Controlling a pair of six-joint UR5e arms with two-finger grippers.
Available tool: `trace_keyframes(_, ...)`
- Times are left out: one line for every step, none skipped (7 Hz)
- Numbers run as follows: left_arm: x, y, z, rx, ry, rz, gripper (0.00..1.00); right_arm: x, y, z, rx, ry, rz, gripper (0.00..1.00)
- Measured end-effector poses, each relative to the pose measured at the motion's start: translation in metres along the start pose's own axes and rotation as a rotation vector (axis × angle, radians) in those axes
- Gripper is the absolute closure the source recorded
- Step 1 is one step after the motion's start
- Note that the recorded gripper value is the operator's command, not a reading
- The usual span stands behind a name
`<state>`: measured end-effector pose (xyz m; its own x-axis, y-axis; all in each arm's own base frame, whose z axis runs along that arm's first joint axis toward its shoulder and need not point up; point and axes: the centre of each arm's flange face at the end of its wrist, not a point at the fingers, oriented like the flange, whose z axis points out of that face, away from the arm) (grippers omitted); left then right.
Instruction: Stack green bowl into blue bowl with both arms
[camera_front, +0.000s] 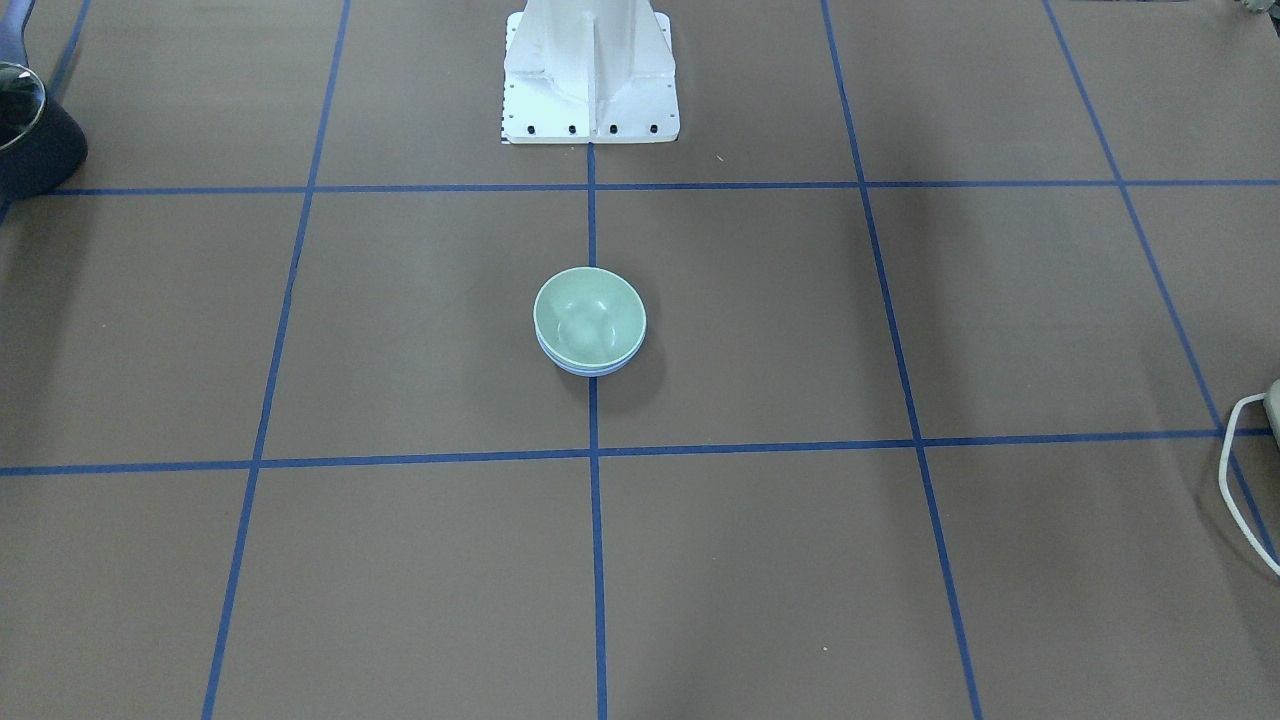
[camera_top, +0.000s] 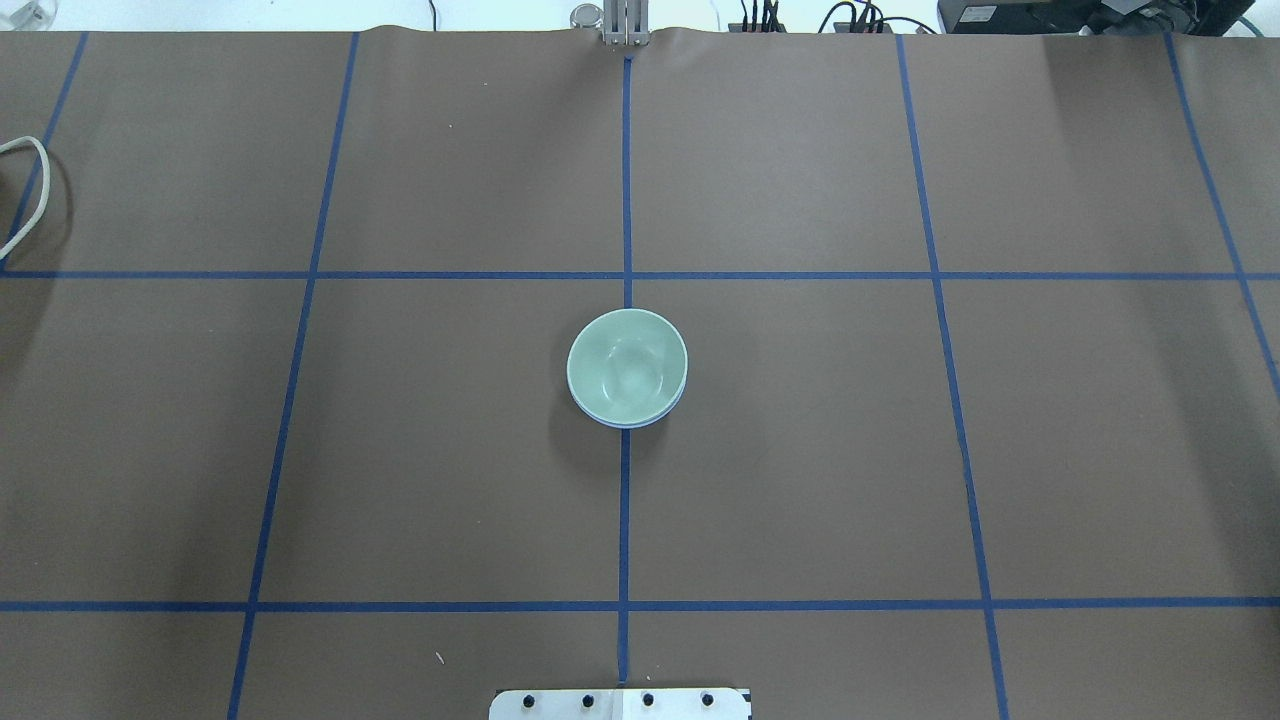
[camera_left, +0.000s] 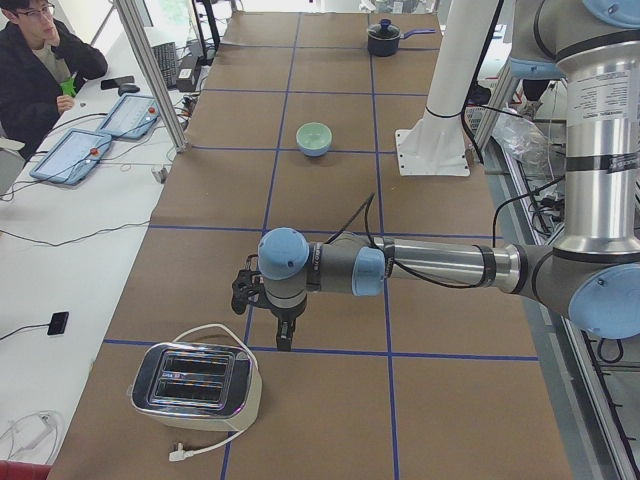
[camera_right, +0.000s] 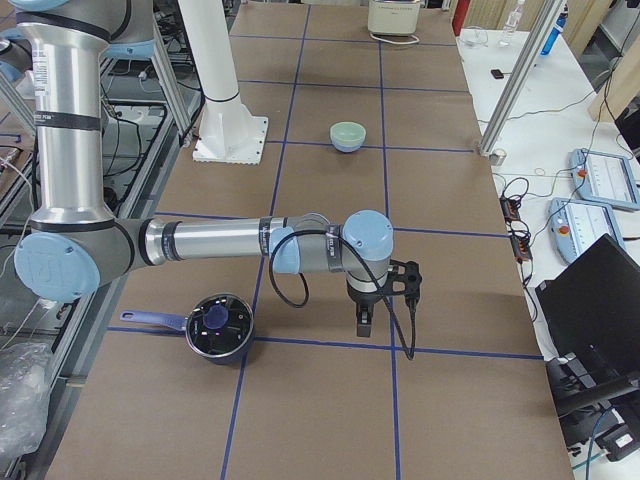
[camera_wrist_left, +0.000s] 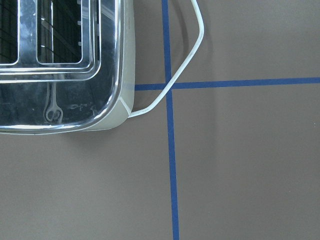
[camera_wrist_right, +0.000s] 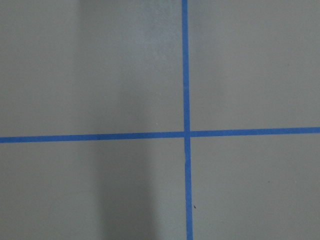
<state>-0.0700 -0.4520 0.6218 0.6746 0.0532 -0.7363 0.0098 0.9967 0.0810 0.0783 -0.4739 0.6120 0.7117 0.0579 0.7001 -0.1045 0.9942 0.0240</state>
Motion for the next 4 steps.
trace_keyframes(-0.0013,0.0011,0.0007,-0.002,-0.004,-0.002,0.02,0.0041,0.0046,0.0012,-0.002,0.013,0.004,0.0)
trace_keyframes(-0.0024,0.0017,0.001,-0.002,-0.006,-0.005,0.02,0.0061,0.0064,0.0019,-0.003,0.022,0.009,0.0)
trace_keyframes(-0.0026,0.0019,0.0007,-0.002,-0.007,-0.007,0.02,0.0065,0.0067,0.0021,-0.003,0.026,0.013,0.0)
trace_keyframes(-0.0025,0.0021,0.0004,-0.001,-0.007,-0.007,0.02,0.0066,0.0068,0.0021,-0.003,0.027,0.015,0.0)
